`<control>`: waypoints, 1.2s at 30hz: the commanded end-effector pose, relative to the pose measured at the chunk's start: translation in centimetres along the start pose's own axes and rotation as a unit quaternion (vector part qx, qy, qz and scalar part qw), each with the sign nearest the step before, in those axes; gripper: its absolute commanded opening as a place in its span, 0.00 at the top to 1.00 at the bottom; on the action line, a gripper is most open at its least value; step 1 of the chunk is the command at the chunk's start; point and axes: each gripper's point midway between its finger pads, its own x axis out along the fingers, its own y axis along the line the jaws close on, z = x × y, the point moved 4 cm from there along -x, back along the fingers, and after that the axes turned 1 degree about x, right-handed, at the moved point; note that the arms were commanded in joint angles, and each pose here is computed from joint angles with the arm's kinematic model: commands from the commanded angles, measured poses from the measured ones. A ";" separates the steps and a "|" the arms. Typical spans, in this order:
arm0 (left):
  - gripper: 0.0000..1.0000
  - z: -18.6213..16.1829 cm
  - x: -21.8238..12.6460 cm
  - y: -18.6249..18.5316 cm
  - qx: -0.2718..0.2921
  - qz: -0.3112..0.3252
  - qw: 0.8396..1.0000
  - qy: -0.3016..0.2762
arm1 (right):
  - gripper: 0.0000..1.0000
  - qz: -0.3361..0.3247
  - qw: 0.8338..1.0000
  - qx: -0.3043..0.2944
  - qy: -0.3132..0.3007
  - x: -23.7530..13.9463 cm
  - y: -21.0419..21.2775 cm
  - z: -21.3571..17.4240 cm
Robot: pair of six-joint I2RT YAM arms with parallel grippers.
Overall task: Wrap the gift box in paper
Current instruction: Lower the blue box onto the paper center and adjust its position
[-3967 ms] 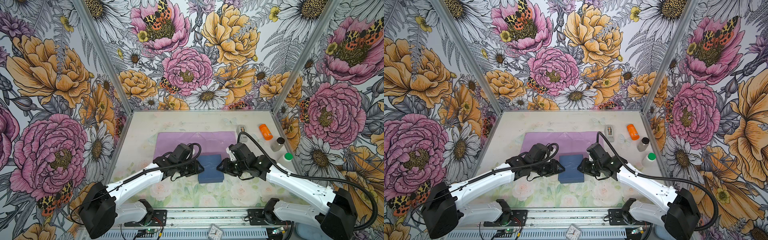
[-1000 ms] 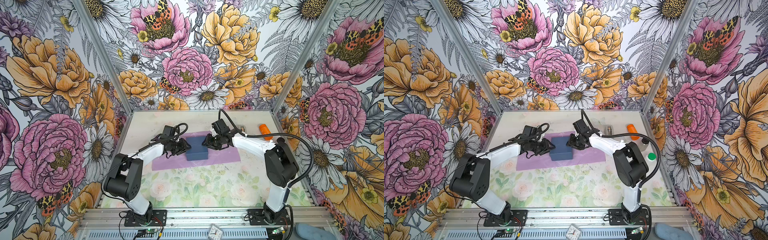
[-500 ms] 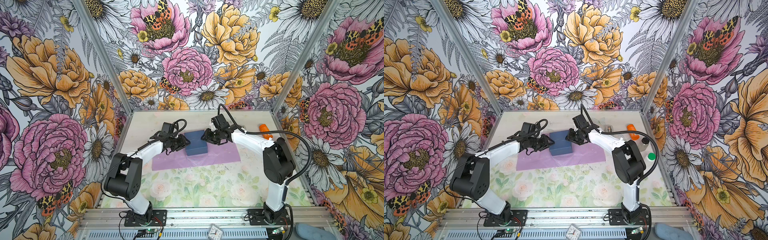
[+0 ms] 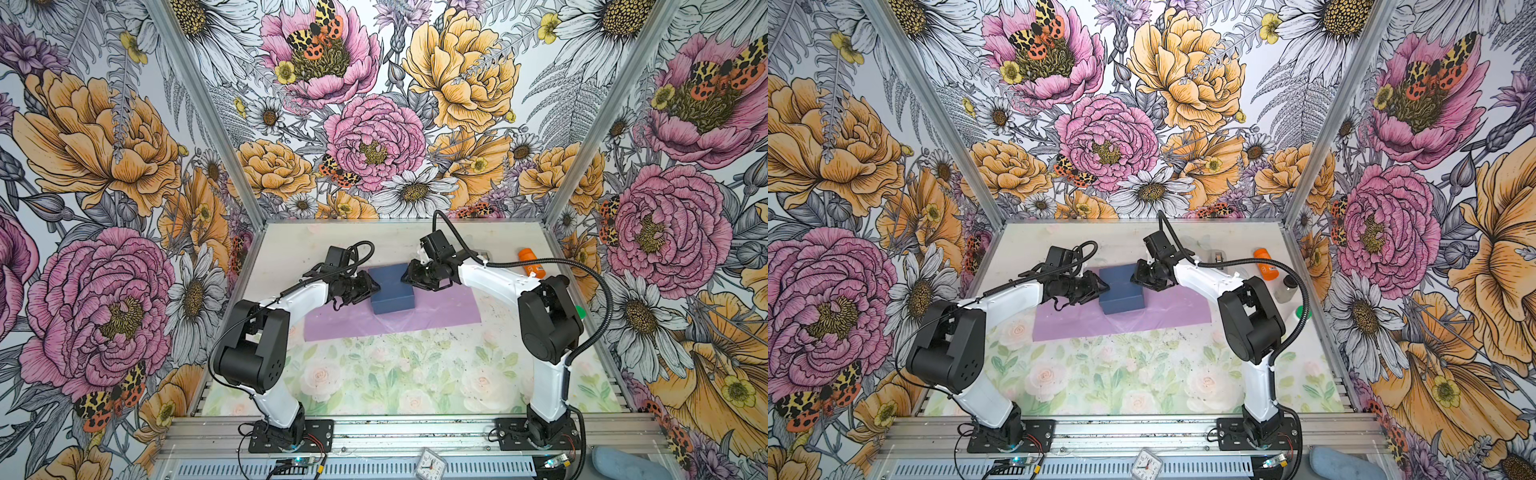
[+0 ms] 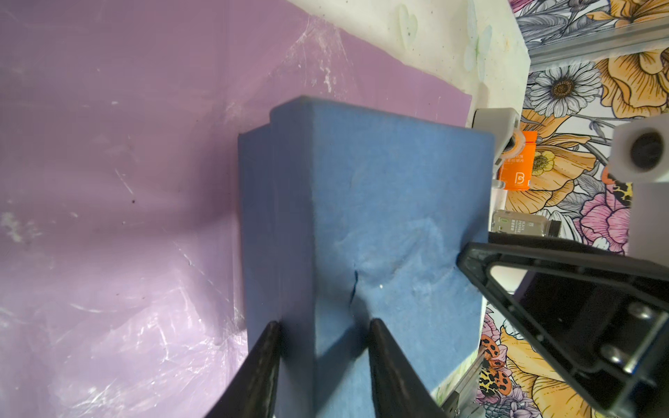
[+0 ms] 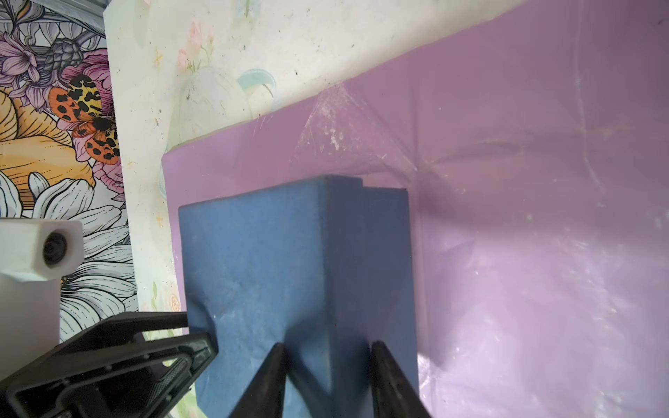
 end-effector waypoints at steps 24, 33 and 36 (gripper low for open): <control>0.60 -0.6 3.0 2.3 0.028 0.042 0.999 0.002 | 0.61 -0.040 0.999 -0.017 0.012 3.0 -3.1 -0.8; 0.60 -1.8 4.2 3.0 0.038 0.060 0.997 0.017 | 0.47 -0.038 0.999 -0.024 -0.012 1.0 -2.6 -0.4; 0.60 -1.8 4.4 2.9 0.048 0.060 0.997 0.020 | 0.43 -0.035 0.999 -0.024 -0.028 -0.6 -2.5 0.0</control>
